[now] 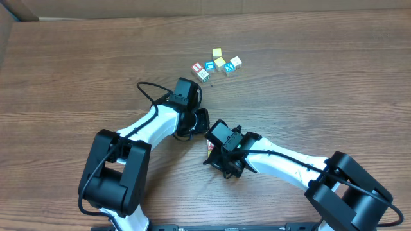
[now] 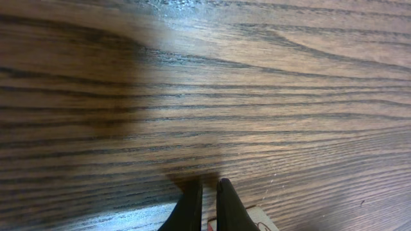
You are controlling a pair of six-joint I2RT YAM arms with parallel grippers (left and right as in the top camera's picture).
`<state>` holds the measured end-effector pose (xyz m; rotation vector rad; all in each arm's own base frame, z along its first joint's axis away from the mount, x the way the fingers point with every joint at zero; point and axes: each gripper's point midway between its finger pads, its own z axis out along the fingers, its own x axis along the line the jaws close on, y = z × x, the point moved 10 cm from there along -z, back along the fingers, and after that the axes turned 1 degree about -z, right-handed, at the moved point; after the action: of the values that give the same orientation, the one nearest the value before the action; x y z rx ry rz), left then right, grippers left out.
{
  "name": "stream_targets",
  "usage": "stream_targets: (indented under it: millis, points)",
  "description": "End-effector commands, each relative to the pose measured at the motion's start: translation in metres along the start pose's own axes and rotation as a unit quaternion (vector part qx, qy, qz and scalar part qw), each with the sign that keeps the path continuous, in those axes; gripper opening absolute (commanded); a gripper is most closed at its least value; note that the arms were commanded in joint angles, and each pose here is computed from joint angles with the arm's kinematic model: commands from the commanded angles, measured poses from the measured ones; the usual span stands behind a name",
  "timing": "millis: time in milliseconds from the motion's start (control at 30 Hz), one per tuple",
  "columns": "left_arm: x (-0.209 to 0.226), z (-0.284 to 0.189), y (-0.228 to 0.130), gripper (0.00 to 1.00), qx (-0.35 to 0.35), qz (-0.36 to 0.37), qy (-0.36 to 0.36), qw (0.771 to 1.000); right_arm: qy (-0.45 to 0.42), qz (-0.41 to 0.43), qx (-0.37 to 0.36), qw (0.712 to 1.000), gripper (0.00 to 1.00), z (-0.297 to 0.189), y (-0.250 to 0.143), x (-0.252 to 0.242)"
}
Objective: Flip 3 blocks
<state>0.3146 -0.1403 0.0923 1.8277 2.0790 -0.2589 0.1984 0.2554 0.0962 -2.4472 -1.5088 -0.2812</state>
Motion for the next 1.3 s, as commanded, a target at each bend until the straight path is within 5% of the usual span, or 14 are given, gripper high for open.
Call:
stream_targets:
  millis: [0,500,867,1267]
  points:
    - [0.001,0.004,-0.003,0.04,0.01,0.016,0.0,1.0,-0.002,0.001,-0.013,1.0,0.04,0.002,0.001,0.002]
    - [0.021,-0.003,0.011,0.04,-0.017,-0.021,0.023,0.999,-0.002,-0.005,0.006,1.0,0.04,-0.001,0.0,0.001]
    - [0.071,-0.038,0.028,0.04,-0.025,-0.114,-0.003,0.993,0.016,-0.139,-0.058,0.989,0.04,-0.044,0.035,0.002]
    - [0.062,-0.032,-0.031,0.04,0.132,-0.079,0.04,0.987,-0.004,-0.131,-0.156,0.979,0.06,-0.049,0.067,-0.001]
